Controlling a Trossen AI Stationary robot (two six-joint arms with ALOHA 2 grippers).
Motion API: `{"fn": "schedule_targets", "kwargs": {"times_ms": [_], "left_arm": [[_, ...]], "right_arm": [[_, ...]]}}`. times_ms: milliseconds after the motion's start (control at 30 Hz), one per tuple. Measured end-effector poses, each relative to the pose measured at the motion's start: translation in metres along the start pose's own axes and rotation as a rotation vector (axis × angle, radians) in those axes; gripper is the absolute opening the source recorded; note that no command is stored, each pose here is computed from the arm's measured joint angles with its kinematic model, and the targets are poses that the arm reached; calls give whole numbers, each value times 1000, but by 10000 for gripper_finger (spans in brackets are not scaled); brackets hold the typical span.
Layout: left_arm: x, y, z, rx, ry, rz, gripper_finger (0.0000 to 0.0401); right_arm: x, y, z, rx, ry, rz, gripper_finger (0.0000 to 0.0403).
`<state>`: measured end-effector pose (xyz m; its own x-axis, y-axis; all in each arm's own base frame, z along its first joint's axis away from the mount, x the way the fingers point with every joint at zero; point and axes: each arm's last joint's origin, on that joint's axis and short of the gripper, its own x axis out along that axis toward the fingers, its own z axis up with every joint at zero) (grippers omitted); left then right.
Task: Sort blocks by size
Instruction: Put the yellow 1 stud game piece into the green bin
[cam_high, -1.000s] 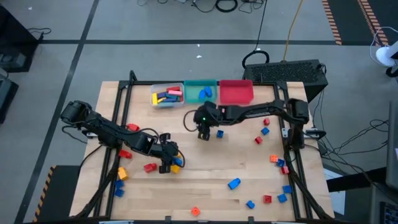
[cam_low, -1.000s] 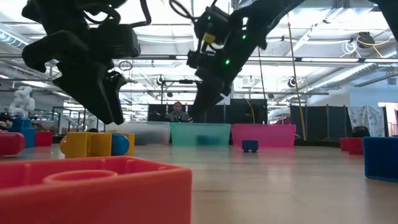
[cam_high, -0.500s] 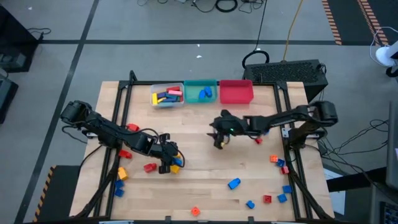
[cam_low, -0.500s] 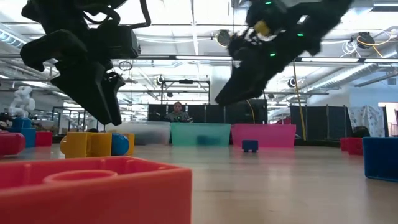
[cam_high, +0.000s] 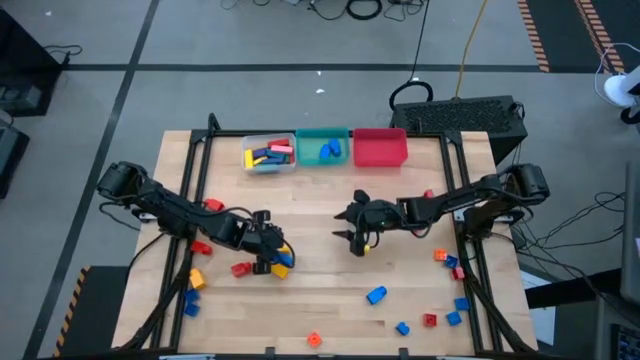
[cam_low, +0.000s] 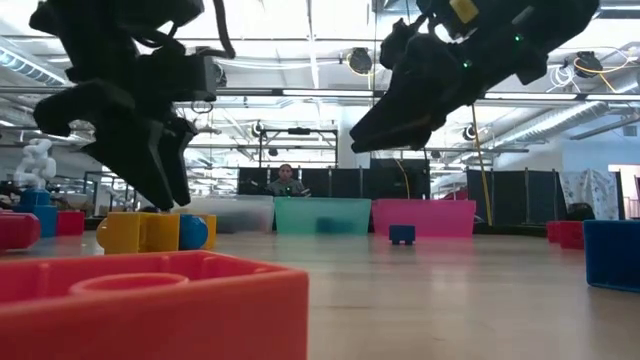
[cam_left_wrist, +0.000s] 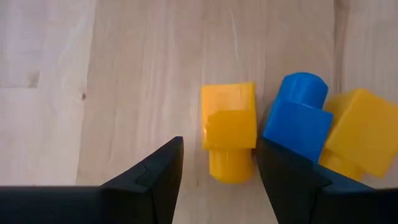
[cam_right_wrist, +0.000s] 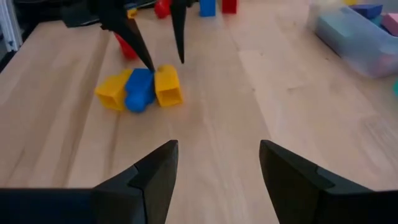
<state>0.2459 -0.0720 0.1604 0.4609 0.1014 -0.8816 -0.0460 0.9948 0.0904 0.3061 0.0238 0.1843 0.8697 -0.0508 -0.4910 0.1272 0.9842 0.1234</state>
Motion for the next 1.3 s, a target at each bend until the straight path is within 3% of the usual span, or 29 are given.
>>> {"fn": "schedule_targets", "kwargs": {"times_ms": [333, 467, 733, 833, 1067, 1300], "left_arm": [[11, 0, -5, 2, -123, -41, 241], [23, 3, -16, 6, -53, -15, 251], [40, 4, -15, -8, -32, -4, 250], [39, 6, -12, -7, -60, -6, 232], [40, 21, -3, 16, -81, 38, 135], [41, 59, 14, -28, -102, 116, 135]], "right_arm": [[0, 1, 0, -2, -4, 3, 210], [0, 1, 0, 0, -6, 4, 210], [0, 2, 3, 4, -33, 10, 210], [0, 2, 3, 9, -37, 11, 210], [-1, 7, 2, 3, -34, 24, 210], [-2, 17, 0, -28, -35, 37, 210]]}}
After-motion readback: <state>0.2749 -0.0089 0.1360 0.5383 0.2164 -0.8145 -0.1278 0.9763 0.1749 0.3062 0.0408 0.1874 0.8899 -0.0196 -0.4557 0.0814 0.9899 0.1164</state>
